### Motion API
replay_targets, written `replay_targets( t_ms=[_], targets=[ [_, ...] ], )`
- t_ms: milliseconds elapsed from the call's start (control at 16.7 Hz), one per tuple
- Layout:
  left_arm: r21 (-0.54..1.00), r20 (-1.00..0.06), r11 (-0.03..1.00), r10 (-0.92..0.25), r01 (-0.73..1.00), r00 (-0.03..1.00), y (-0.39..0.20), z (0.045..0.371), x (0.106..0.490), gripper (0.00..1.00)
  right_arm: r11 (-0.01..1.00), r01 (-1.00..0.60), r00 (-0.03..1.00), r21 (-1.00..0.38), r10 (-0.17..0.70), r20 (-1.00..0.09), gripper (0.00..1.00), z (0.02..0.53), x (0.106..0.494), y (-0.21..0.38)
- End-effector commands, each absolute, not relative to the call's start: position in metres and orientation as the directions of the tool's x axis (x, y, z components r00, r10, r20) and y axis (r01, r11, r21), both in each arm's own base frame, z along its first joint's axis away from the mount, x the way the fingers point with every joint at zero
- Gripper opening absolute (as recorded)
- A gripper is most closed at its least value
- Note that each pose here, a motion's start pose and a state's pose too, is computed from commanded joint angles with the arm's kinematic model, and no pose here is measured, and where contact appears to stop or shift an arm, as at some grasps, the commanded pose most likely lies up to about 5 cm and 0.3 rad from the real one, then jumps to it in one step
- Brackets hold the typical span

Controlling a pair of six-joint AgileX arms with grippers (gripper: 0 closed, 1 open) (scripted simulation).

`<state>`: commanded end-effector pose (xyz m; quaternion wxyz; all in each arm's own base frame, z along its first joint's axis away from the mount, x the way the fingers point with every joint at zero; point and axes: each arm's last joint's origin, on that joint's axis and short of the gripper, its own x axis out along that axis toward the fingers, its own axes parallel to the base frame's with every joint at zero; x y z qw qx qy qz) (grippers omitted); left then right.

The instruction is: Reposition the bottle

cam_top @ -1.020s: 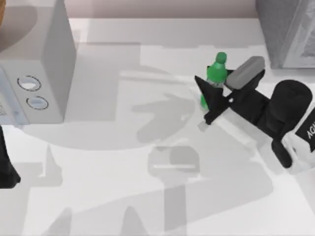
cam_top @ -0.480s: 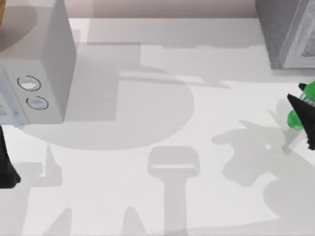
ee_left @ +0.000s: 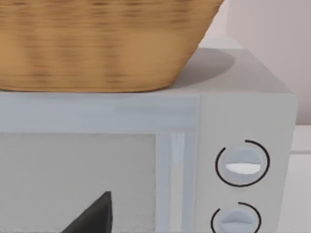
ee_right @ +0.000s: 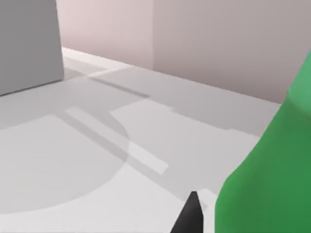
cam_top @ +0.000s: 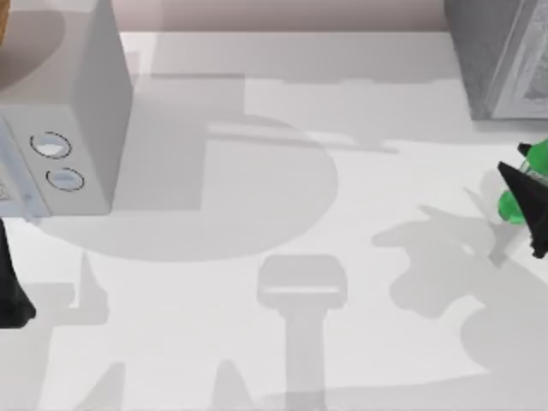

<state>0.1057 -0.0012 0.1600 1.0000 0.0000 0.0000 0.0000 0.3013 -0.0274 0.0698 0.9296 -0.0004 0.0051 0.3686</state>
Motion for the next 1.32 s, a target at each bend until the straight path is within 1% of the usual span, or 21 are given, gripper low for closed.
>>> replay_targets(
  t_ms=[300, 600, 1320],
  targets=[
    [0.000, 0.000, 1.000, 0.000, 0.000, 1.000, -0.001, 0.160, 0.106, 1.00, 0.723, -0.691, 0.723, 0.003, 0.691, -0.010, 0.00, 0.044, 0.328, 0.001],
    [0.000, 0.000, 1.000, 0.000, 0.000, 1.000, -0.001, 0.160, 0.106, 1.00, 0.722, -0.692, 0.721, 0.001, 0.692, -0.009, 0.00, 0.042, 0.331, 0.006],
    [0.000, 0.000, 1.000, 0.000, 0.000, 1.000, -0.001, 0.160, 0.106, 1.00, 0.722, -0.692, 0.721, 0.001, 0.692, -0.009, 0.90, 0.042, 0.331, 0.006]
  ],
)
